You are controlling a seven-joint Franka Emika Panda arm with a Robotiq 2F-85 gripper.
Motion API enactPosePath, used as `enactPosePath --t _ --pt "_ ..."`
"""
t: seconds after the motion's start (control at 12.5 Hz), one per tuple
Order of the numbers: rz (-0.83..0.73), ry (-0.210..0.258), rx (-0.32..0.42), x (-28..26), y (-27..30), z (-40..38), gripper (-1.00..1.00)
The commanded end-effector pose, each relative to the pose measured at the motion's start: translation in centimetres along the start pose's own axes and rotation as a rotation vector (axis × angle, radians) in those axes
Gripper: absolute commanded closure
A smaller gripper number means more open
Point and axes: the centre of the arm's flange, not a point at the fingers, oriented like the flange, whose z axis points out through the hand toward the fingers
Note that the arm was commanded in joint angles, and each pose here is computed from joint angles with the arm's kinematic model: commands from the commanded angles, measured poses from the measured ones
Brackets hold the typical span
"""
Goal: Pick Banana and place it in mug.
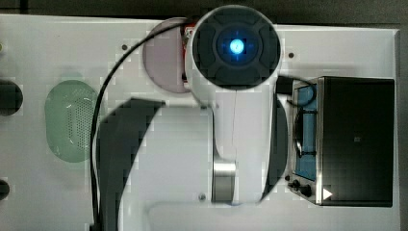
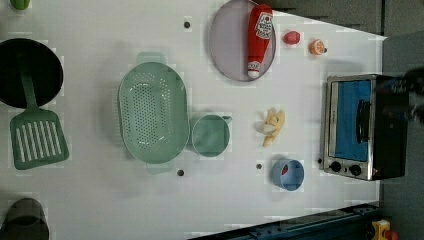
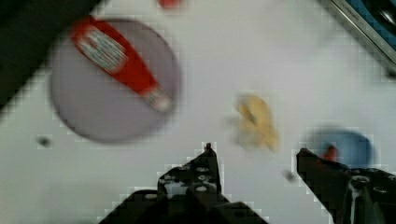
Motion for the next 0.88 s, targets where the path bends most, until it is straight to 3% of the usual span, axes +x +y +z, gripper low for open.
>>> enactPosePath --t 0.08,0.24,0.48,0.88 --pt "0.004 -0.009 0.002 -4.4 7.9 -4.8 -0.48" --pt "0.004 -0.016 -0.005 -4.4 8.0 -4.2 -1.00" --pt "0.005 -0.049 -0.038 -4.3 7.9 -1.2 -1.00" --pt "-0.066 -0.096 -0.073 -3.1 6.7 13.6 -1.00"
